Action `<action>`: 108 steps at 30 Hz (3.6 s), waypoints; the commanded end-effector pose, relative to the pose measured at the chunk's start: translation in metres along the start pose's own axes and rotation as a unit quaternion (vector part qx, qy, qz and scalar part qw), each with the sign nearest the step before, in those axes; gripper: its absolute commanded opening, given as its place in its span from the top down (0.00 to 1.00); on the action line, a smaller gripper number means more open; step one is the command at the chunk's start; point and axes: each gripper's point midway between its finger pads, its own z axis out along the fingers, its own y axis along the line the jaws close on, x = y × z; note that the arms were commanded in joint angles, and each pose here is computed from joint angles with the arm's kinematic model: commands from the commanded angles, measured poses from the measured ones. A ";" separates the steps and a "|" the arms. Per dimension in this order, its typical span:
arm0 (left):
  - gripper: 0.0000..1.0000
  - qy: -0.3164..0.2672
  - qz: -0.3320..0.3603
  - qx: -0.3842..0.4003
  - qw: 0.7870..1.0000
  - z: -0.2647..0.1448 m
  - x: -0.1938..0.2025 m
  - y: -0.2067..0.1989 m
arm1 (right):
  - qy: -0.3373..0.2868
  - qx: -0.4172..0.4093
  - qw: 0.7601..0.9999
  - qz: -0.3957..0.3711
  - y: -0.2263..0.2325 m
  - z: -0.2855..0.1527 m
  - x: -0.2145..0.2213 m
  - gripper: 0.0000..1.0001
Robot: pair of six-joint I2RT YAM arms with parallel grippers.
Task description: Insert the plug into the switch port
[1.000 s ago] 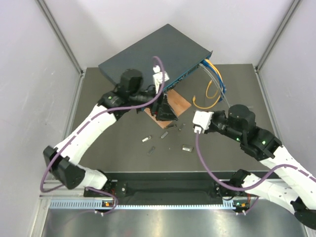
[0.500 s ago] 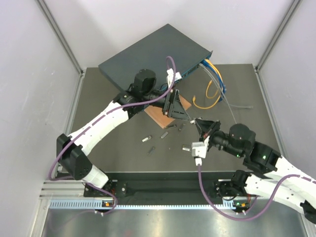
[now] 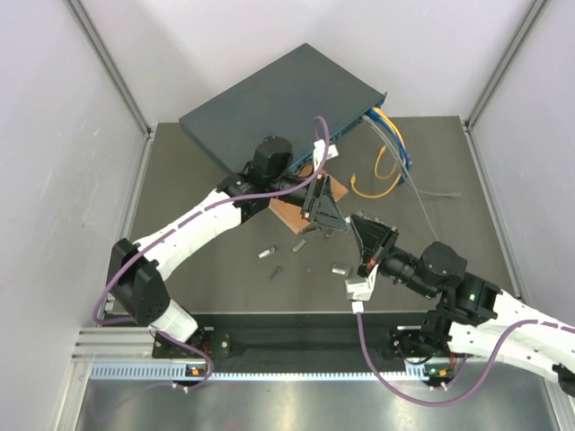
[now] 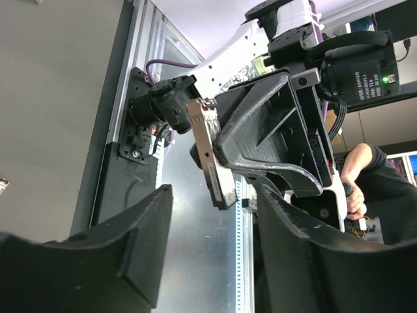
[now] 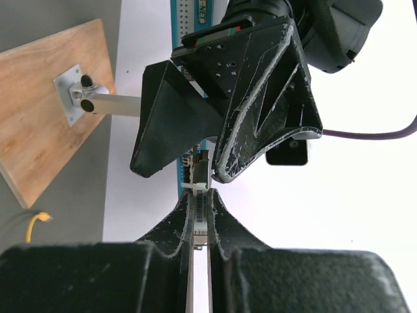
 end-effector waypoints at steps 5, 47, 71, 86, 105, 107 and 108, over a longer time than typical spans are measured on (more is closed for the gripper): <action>0.51 -0.002 0.042 0.021 0.999 -0.001 -0.006 -0.015 | -0.008 0.046 0.998 -0.030 -0.021 -0.004 -0.007 1.00; 1.00 0.114 0.062 0.011 0.991 -0.015 0.076 0.005 | -0.050 -0.237 0.901 0.361 0.054 -0.029 -0.060 0.35; 1.00 0.128 0.051 0.019 0.990 -0.013 0.088 0.006 | -0.021 -0.253 0.907 0.336 0.074 -0.004 -0.053 0.74; 0.21 0.053 0.160 -0.051 0.984 -0.034 0.014 -0.013 | 0.009 -0.197 0.905 0.376 0.064 -0.017 -0.039 1.00; 0.06 -0.496 0.124 -0.205 0.835 -0.323 -0.124 -0.055 | 0.206 -0.031 0.748 0.630 0.020 0.009 0.082 1.00; 0.04 -0.542 0.090 -0.224 0.805 -0.353 -0.098 -0.046 | 0.231 -0.035 0.727 0.646 0.019 0.016 0.111 1.00; 0.04 -0.558 0.063 -0.213 0.800 -0.359 -0.090 -0.045 | 0.228 -0.058 0.718 0.655 0.027 0.026 0.115 1.00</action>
